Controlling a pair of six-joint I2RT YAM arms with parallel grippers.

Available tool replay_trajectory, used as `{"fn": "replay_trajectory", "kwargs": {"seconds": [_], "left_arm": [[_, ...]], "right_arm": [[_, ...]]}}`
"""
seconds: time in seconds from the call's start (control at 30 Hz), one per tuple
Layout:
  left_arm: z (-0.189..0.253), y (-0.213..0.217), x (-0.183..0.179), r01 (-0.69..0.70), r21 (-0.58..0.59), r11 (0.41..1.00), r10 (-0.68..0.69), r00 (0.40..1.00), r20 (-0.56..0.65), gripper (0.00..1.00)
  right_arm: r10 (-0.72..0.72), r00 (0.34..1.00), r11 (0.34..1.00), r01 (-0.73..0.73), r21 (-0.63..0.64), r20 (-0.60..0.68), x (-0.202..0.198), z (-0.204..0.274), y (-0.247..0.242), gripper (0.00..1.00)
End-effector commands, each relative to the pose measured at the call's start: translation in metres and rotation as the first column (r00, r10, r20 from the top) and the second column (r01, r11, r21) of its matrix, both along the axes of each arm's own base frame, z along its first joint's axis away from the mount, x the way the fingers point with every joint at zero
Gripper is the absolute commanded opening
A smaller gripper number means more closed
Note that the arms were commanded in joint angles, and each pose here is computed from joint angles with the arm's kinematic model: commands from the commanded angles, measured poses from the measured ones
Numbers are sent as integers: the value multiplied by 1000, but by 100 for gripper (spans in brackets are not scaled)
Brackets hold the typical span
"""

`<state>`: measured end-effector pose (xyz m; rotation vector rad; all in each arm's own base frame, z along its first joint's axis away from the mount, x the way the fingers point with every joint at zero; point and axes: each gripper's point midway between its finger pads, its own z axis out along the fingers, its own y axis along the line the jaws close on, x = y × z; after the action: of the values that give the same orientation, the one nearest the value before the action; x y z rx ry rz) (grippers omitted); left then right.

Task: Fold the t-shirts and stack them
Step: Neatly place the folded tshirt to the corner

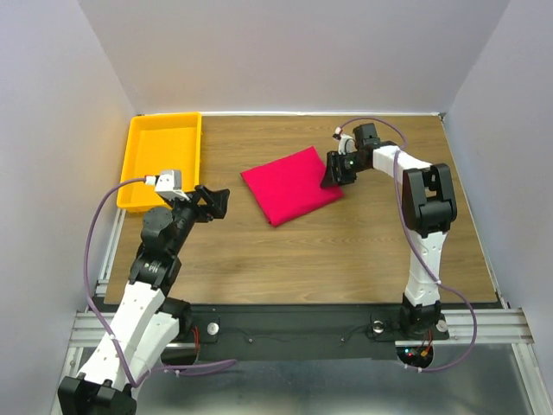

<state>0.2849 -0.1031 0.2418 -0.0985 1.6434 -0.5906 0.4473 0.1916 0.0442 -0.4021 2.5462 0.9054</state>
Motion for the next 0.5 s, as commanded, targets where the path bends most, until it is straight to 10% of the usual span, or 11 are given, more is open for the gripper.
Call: {"fn": "replay_trajectory", "kwargs": {"seconds": [0.0, 0.27, 0.47], "left_arm": [[15, -7, -6, 39, -47, 998, -36, 998, 51, 97], [15, -6, -9, 42, -46, 998, -39, 998, 46, 96], [12, -8, -11, 55, -47, 997, -53, 998, 36, 96]], "right_arm": [[-22, 996, 999, 20, -25, -89, -15, -23, -3, 50], [-92, 994, 995, 90, -37, -52, 0, -10, -31, 3], [-175, 984, 982, 177, -73, 31, 15, 4, -96, 0]]}}
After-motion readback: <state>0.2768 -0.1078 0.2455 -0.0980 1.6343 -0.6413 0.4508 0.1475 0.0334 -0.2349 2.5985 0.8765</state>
